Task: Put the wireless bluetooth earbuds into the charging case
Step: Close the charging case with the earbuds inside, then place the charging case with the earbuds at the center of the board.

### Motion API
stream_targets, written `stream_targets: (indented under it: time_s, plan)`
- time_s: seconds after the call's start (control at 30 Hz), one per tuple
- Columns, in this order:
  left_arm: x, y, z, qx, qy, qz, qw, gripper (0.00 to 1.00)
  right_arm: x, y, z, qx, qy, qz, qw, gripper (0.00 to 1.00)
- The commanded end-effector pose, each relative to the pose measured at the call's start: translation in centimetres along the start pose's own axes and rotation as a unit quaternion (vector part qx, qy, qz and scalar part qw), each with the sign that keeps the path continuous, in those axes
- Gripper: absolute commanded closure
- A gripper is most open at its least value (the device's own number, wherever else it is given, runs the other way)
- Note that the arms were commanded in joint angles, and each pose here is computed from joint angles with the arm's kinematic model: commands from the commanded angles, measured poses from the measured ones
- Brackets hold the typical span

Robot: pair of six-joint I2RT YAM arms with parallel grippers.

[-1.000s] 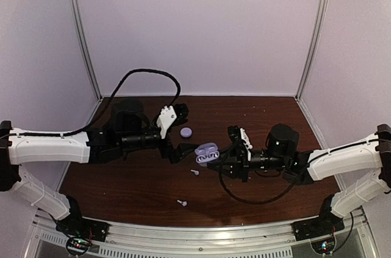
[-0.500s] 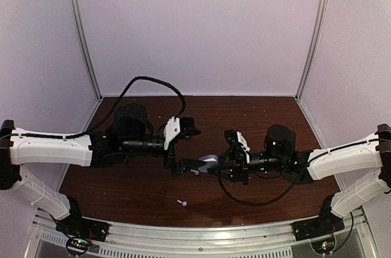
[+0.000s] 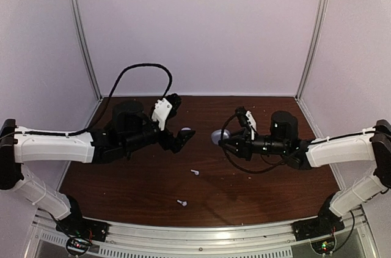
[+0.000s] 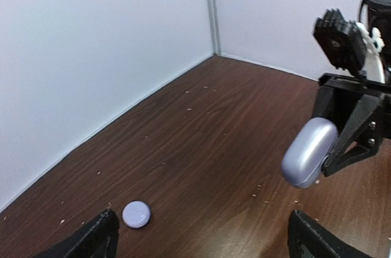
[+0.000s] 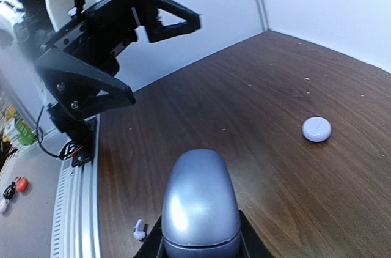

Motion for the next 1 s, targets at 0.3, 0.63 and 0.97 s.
stream_targets:
  time_s: [0.3,0.63,0.97]
  plan:
    - [0.2,-0.8,7.1,0.139,0.171,-0.017,0.975,0.02,-2.5,-0.1,-14.1,-0.132,-0.161,0.076,0.975,0.98]
    - [-0.4,-1.1,7.2,0.136,0.175,-0.012,0.975,0.02,-5.3,-3.7,-20.3,-0.192,-0.19,0.133,0.954,0.95]
    - [-2.7,-3.4,7.3,0.123,0.17,0.051,0.976,0.02,-4.0,-4.8,-21.8,-0.204,-0.228,0.147,0.941,0.74]
Point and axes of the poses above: each gripper's point midway between its finger pads, its own x axis back along the fingers, its own z axis along the line the jaws close on, y = z × x, the point moved 8 cm from there along x, back along the fingers, and after that the axes turned 3 degrees about x, right-handed, at the moved point
